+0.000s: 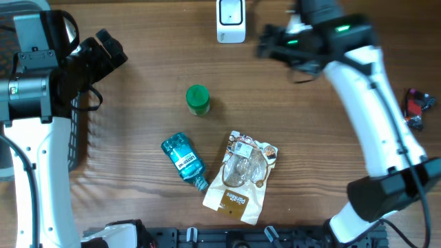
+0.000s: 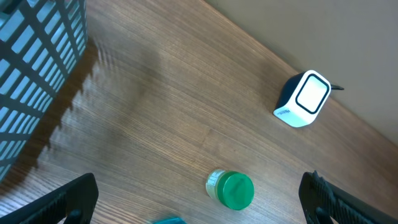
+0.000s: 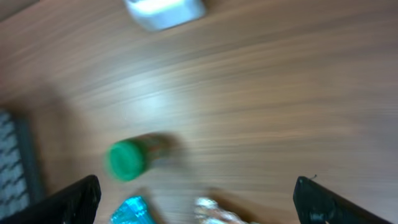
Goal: Scan the item barcode
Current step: 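Reach the right gripper down over the green-lidded jar, then close the right gripper on the green jar lid and lift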
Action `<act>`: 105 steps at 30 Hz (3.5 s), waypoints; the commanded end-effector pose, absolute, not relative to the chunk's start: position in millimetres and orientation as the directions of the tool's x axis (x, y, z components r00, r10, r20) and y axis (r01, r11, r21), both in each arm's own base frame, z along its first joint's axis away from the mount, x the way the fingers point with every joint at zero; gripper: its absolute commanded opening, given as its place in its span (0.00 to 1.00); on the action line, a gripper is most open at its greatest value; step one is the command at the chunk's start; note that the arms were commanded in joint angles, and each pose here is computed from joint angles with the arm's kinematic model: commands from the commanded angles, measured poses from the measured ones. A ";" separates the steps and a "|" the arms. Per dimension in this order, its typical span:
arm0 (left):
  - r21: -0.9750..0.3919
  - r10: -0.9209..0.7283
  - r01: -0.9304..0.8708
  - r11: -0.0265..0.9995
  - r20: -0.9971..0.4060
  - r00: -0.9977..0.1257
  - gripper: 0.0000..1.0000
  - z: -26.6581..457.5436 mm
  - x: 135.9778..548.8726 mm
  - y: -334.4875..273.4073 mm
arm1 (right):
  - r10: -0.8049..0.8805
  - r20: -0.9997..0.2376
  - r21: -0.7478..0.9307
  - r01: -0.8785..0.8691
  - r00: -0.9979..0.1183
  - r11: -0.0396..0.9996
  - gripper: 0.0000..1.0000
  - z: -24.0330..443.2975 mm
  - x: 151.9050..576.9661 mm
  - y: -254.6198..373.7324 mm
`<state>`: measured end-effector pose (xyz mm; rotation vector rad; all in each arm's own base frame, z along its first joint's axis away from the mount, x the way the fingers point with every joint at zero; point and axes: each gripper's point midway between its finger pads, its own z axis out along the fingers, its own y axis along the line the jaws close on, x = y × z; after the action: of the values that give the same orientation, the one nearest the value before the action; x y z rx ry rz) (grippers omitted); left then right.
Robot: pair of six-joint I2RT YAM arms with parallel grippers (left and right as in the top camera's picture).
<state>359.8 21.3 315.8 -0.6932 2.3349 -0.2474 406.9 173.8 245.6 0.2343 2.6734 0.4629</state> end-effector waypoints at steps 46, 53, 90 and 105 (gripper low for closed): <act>-0.339 -0.534 -0.414 0.845 -0.569 -0.625 1.00 316.7 361.0 25.1 | -0.786 -0.313 0.130 -0.844 -0.533 0.520 1.00 29.5 376.5 351.9; -0.339 -0.534 -0.414 0.845 -0.569 -0.625 1.00 316.7 361.0 25.1 | -0.793 -0.318 0.061 -0.846 -0.520 0.530 1.00 26.3 388.7 348.0; -0.339 -0.535 -0.414 0.845 -0.569 -0.624 1.00 316.7 361.0 25.1 | -0.649 -0.269 -0.021 -0.669 -0.712 0.743 0.46 25.6 411.3 326.2; -0.339 -0.535 -0.414 0.845 -0.569 -0.624 1.00 316.7 361.0 25.1 | -0.198 -0.089 0.229 -0.213 -0.976 0.950 0.46 114.8 367.8 271.4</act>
<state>359.8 21.3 315.8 -0.6932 2.3349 -0.2474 362.5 274.1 56.5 -0.5366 3.0831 0.1678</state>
